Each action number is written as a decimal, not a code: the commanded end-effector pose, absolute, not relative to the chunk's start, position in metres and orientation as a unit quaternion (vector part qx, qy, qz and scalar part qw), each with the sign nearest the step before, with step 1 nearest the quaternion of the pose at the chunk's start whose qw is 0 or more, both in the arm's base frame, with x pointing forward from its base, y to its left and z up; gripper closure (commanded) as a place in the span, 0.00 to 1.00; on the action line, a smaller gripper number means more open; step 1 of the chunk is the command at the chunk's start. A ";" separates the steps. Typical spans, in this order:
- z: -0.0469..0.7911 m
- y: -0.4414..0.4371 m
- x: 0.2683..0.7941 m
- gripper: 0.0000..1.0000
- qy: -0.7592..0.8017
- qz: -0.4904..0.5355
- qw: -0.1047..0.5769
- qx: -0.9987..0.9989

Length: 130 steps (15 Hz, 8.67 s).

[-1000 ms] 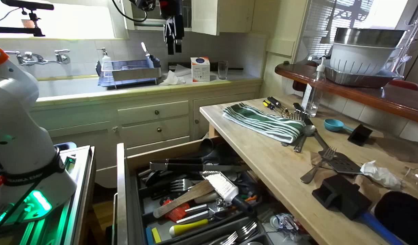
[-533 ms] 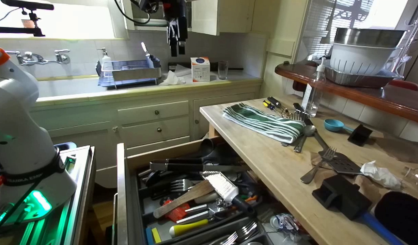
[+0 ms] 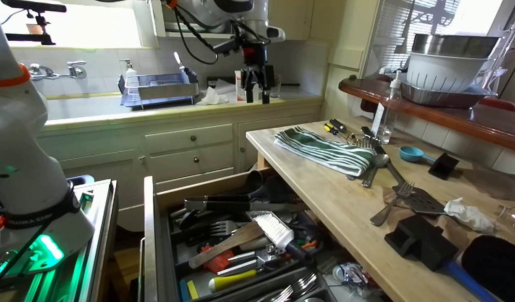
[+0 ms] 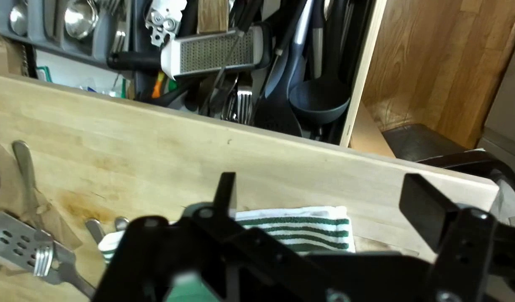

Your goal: Unfold the towel once

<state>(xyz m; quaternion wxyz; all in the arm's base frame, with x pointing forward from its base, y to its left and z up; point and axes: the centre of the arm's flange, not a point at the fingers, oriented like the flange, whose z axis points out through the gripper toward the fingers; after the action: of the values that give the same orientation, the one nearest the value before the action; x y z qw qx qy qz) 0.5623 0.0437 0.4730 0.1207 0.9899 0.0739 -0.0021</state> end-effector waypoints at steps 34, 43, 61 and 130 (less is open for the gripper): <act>0.352 0.085 0.654 0.96 0.134 0.140 0.089 0.977; 0.348 0.081 0.655 0.56 0.130 0.130 0.083 0.979; 0.353 0.092 0.652 0.42 0.128 0.131 0.078 0.980; 0.590 -0.360 0.673 0.00 -0.257 0.419 0.218 0.843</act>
<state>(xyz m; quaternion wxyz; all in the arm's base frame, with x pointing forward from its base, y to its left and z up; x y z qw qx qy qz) 0.6734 -0.3394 0.5832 0.2152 0.8462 -0.2307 0.4295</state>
